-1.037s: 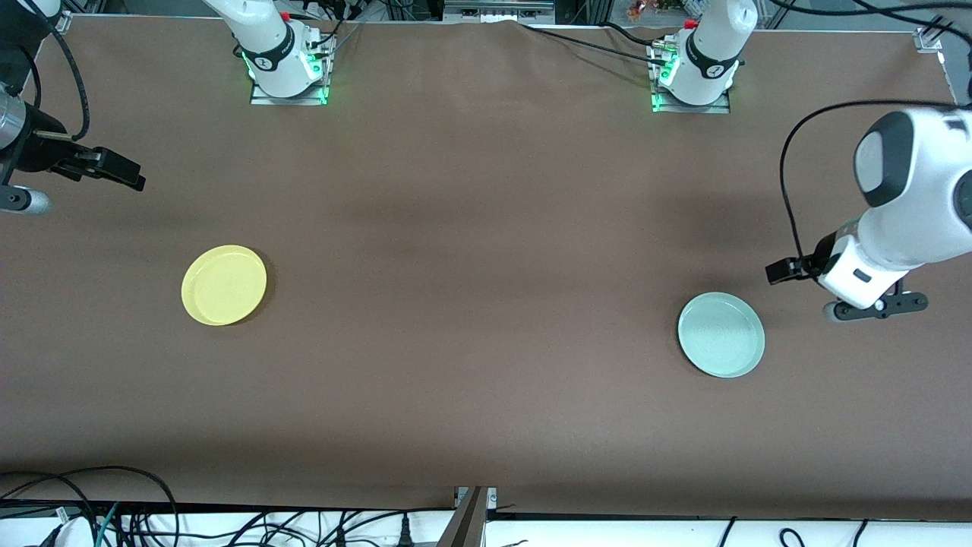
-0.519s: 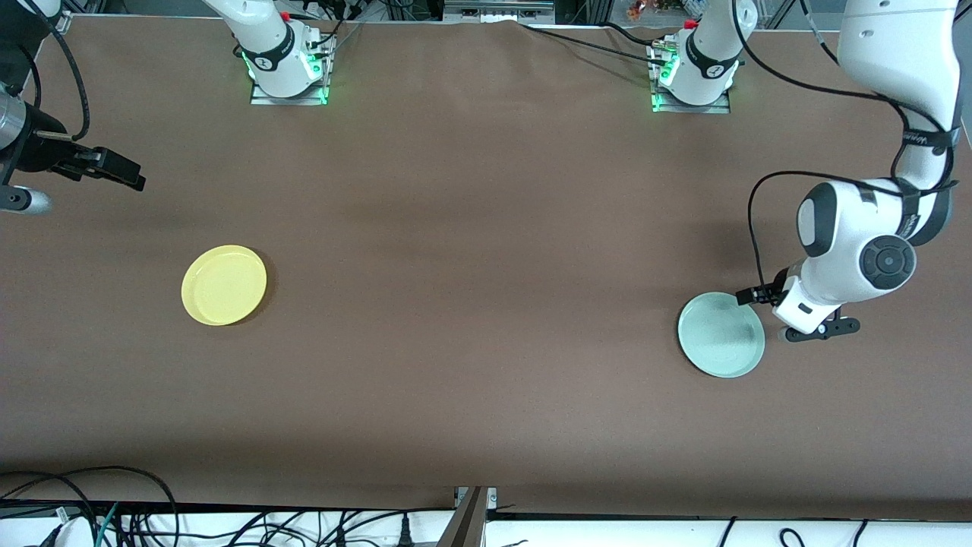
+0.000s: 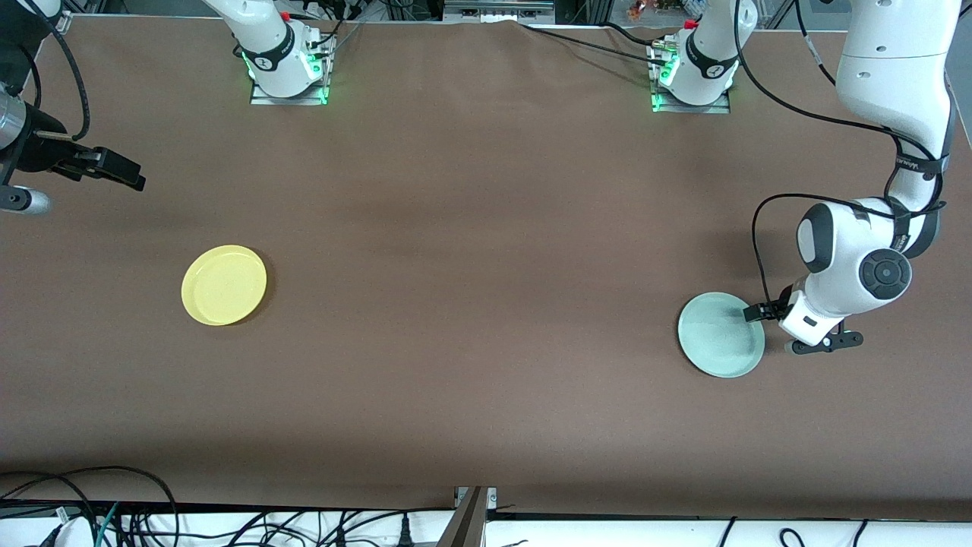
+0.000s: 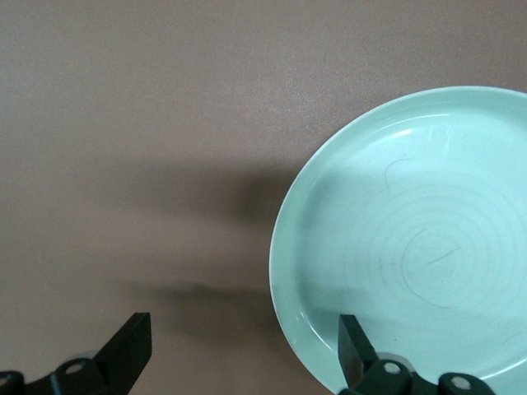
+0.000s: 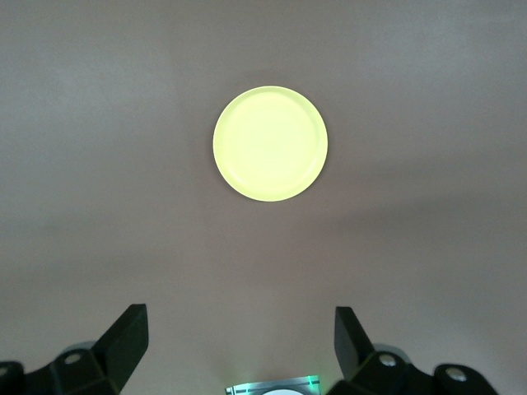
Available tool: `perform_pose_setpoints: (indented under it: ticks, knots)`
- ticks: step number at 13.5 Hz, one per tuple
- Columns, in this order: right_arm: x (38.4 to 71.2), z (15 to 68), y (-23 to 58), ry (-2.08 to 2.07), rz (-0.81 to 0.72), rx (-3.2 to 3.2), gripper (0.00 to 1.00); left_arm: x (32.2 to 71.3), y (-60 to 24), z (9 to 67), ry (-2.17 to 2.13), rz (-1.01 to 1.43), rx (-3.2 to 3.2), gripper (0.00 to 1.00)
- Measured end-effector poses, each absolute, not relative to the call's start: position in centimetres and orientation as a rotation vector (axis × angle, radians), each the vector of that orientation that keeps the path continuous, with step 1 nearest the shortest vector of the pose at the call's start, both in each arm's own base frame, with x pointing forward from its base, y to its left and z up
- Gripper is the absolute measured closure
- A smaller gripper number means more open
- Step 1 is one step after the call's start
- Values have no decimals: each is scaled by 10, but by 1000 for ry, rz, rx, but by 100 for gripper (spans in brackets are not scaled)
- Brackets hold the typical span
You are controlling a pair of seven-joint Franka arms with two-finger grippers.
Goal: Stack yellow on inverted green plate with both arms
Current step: 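Grasp the green plate rim with the left gripper and tilt it up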
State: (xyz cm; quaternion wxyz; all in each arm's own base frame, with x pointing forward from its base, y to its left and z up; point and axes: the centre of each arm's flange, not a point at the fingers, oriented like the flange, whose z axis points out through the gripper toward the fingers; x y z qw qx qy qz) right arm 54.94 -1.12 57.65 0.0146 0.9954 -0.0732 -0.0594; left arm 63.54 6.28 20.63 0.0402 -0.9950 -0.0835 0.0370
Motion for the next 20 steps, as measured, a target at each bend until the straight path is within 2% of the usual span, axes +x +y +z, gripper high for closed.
perform_pose_setpoints:
  ticks: [3,6,10,13,14,18,20]
  knots:
    - [549,577,-11,-228,-185,3099,0,635,56,193,-238,140,-3052,0]
    - [549,577,-11,-228,-185,3099,0,634,56,182,-182,164,-3055,11]
    - [549,577,-11,-228,-185,3099,0,638,59,175,-175,168,-3071,59]
    - [549,577,-11,-228,-185,3099,0,641,54,178,-167,156,-3081,88]
    - [549,577,-11,-228,-185,3099,0,642,53,180,-162,154,-3083,92]
    - [549,577,-11,-227,-185,3099,0,647,47,186,-136,133,-3090,93]
    - [549,577,-11,-227,-185,3099,0,657,42,203,-109,83,-3096,97]
